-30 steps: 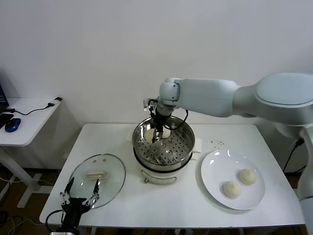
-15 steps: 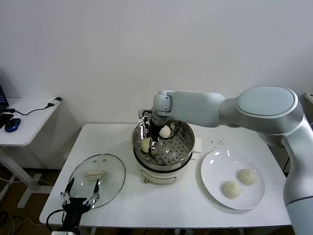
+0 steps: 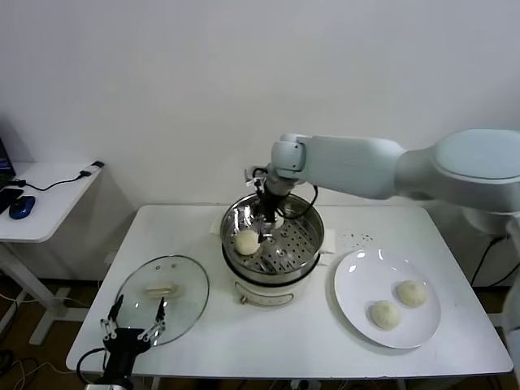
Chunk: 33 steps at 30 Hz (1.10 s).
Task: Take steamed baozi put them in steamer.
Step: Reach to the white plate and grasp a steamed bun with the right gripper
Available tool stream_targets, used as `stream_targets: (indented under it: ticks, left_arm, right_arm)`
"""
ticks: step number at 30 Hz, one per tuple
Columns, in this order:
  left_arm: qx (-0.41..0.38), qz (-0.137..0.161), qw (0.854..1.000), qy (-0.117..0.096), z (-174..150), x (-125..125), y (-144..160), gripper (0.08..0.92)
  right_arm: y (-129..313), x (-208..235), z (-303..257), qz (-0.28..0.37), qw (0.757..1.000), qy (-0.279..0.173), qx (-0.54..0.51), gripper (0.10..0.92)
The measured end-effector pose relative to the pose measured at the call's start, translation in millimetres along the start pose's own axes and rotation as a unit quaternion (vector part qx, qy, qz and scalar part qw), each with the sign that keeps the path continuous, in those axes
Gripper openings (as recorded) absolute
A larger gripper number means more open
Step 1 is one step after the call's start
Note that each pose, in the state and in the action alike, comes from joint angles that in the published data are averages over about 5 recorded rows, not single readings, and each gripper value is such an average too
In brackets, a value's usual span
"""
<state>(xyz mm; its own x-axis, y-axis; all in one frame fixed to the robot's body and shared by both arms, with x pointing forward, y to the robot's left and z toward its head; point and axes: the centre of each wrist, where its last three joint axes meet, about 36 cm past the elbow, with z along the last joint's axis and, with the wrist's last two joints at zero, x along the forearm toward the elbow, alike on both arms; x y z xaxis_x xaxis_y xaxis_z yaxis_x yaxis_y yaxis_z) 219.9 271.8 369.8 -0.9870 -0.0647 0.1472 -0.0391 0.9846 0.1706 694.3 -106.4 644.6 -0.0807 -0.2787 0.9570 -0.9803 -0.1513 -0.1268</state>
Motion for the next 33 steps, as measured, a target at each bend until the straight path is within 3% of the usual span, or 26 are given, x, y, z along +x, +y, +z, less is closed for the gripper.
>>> stream_targets:
  ticks: [6,13,23,33]
  left_arm:
    - [0.0,0.0,1.0,0.0,0,0,-1,0.823]
    - [0.0,-0.001,1.0,0.0,-1,1,-2,0.823]
    - [-0.002,-0.003,1.0,0.005,0,3,-5,0.823]
    - [-0.006,-0.007,1.0,0.011,2,6,-6,0.823]
  right_arm:
    - [27,46,58,-0.002,1.0,0.013,-0.006,0.823]
    - [82,56,140,-0.016,0.999,0.036,-0.023,0.823]
    - [159,22,232,-0.032,0.996,0.067,-0.05,0.823]
    - [201,-32,271,-0.05,0.993,0.087,-0.057,0.823]
